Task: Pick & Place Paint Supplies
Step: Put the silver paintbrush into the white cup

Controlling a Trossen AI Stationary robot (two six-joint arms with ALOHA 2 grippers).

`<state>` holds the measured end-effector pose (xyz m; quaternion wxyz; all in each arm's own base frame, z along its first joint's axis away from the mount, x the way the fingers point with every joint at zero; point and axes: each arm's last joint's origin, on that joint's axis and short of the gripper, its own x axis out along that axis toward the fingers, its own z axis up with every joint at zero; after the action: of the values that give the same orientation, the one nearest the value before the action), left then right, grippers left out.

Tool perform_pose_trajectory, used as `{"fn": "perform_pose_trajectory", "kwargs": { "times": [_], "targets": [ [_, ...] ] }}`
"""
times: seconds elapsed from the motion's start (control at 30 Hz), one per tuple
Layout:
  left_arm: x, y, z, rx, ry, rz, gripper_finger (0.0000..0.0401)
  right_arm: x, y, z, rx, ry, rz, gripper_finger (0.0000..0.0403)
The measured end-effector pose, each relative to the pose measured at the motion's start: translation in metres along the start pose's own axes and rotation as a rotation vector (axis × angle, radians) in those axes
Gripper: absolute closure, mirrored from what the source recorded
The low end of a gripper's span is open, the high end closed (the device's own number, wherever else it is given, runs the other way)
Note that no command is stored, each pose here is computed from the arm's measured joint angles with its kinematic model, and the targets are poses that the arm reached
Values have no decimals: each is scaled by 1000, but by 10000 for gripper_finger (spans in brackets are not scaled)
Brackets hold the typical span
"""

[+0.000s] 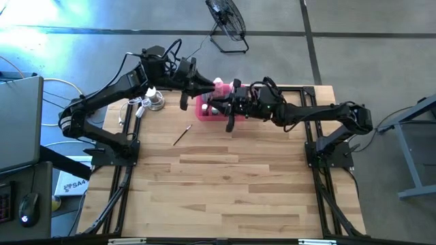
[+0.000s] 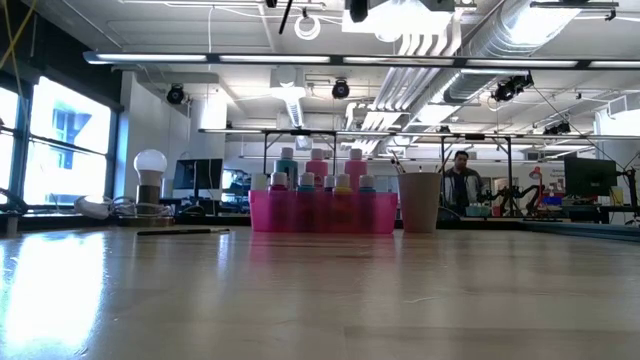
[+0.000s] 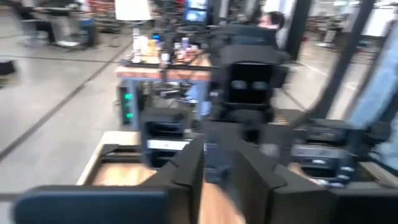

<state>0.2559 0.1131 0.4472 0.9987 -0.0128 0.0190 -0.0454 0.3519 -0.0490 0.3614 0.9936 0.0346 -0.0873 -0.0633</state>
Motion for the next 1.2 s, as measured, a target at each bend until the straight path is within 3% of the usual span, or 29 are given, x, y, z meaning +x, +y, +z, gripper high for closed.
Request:
{"fn": "perform_pose_trajectory", "kwargs": {
  "times": [0.13, 0.27, 0.37, 0.5, 0.6, 0.73, 1.03, 1.2],
  "targets": [
    [-1, 2, 1, 2, -4, 72, 274, -2, 0, 1, 0, 13, 2, 392],
    [-5, -1, 4, 8, -17, 81, 245, -5, -2, 5, -1, 21, -8, 392],
    [-9, -3, 8, 7, -35, 98, 240, -6, -4, 8, -6, 11, -19, 392],
    [-18, -4, 5, -90, 21, 222, 246, -10, -8, 11, -4, 28, -37, 392],
    [-37, -12, 4, -59, 55, 336, 254, -17, -12, 18, 21, 39, -54, 392],
    [-66, -30, 2, 26, 8, 378, 267, -31, -14, 34, 3, 34, -98, 393],
    [-115, -59, -45, 64, -126, 424, 286, -78, -13, 71, -27, 27, -313, 393],
    [-136, -70, -77, 30, -188, 473, 286, -110, -13, 71, -50, 70, -447, 393]
  ]
}}
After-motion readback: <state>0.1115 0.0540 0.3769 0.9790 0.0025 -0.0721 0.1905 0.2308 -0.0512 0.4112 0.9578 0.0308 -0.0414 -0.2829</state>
